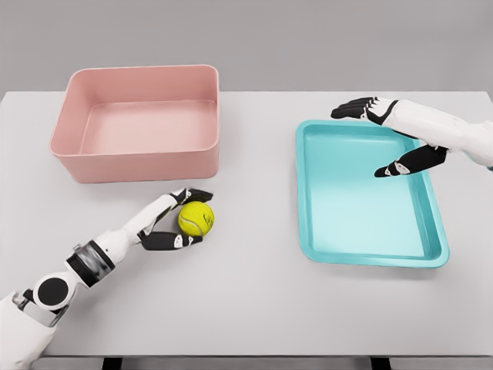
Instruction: Put the tennis from the blue tray into the pink basket with both arms
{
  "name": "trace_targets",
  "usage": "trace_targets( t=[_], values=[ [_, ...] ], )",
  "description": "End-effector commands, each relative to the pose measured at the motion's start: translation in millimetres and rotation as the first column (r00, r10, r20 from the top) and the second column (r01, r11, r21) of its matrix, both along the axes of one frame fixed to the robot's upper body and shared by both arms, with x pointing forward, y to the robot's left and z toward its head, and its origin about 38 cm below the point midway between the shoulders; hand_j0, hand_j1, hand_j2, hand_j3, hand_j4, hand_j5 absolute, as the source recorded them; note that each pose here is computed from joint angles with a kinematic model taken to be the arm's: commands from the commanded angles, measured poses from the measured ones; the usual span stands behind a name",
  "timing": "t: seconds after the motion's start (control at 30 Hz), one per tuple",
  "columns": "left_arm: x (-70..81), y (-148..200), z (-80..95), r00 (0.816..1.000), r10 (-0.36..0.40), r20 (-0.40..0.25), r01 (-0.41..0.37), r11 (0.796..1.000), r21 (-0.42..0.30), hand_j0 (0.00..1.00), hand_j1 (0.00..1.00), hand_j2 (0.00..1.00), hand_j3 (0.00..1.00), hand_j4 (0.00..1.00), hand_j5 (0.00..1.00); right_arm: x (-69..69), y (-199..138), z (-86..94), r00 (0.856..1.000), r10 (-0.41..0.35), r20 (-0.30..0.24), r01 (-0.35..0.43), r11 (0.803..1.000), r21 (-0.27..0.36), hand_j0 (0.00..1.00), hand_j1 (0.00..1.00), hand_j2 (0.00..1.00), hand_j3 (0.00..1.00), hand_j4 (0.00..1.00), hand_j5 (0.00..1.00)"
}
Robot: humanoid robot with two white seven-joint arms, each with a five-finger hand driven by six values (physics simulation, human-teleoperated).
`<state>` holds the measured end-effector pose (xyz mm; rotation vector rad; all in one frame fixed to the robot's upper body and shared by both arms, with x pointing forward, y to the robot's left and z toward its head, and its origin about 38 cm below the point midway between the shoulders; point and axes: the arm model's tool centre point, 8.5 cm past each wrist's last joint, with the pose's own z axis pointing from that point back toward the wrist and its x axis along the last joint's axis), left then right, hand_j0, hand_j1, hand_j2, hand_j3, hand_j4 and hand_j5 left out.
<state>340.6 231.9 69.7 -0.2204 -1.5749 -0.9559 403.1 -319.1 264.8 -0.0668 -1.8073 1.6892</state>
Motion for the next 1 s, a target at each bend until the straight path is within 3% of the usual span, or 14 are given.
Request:
trace_targets(
  t=[0.0, 0.07, 0.17, 0.33, 0.43, 0.53, 0.6, 0.97],
  values=[
    [0.0, 0.8, 1.1, 1.0, 0.0, 0.001, 0.0, 1.0, -0.002, 0.72, 0.72, 0.72, 0.72, 0.72, 0.72, 0.1, -0.4, 0.6, 1.0, -0.002, -0.003, 0.002, 1.0, 0.006, 1.0, 1.0, 1.0, 1.0, 1.0, 1.0],
    [0.0, 0.5, 1.4, 1.0, 0.0, 0.001, 0.0, 1.0, -0.002, 0.72, 0.72, 0.72, 0.72, 0.72, 0.72, 0.0, -0.4, 0.7, 1.0, -0.001, -0.003, 0.001, 1.0, 0.008, 1.0, 1.0, 1.0, 1.0, 1.0, 1.0],
    [-0.1, 0.7, 2.6, 1.0, 0.0, 0.005, 0.0, 1.0, -0.007, 0.6, 0.6, 0.6, 0.6, 0.6, 0.6, 0.0, -0.4, 0.7, 1.0, -0.001, -0.003, 0.001, 1.0, 0.008, 1.0, 1.0, 1.0, 1.0, 1.0, 1.0],
    [0.6, -0.6, 5.1, 1.0, -0.001, 0.013, 0.002, 1.0, -0.012, 0.53, 0.53, 0.53, 0.53, 0.53, 0.53, 0.3, -1.3, 2.4, 1.0, -0.004, 0.001, 0.004, 1.0, 0.007, 1.0, 1.0, 1.0, 1.0, 1.0, 1.0],
    [2.3, -2.4, 11.3, 1.0, -0.007, 0.028, 0.008, 1.0, -0.017, 0.52, 0.52, 0.52, 0.52, 0.52, 0.52, -0.1, -2.1, 3.2, 1.0, -0.006, 0.003, 0.006, 1.0, 0.009, 1.0, 1.0, 1.0, 1.0, 1.0, 1.0],
    [1.7, -3.8, 22.6, 0.998, -0.012, 0.056, 0.014, 0.999, -0.03, 0.52, 0.52, 0.52, 0.52, 0.52, 0.52, -5.3, -1.9, -14.0, 0.999, -0.008, -0.037, 0.008, 1.0, 0.015, 1.0, 1.0, 1.0, 1.0, 1.0, 1.0],
    [1.0, -4.9, 37.4, 0.996, -0.017, 0.093, 0.022, 0.999, -0.048, 0.52, 0.52, 0.52, 0.52, 0.52, 0.52, -5.8, 1.6, -11.7, 1.0, 0.001, -0.028, -0.001, 1.0, 0.022, 1.0, 1.0, 1.0, 1.0, 1.0, 1.0],
    [4.0, 1.3, 69.1, 0.984, -0.004, 0.18, 0.018, 0.997, -0.079, 0.52, 0.52, 0.52, 0.52, 0.52, 0.52, -4.7, 3.9, -11.4, 1.0, 0.005, -0.026, -0.004, 1.0, 0.028, 1.0, 1.0, 1.0, 1.0, 1.0, 1.0]
  ],
)
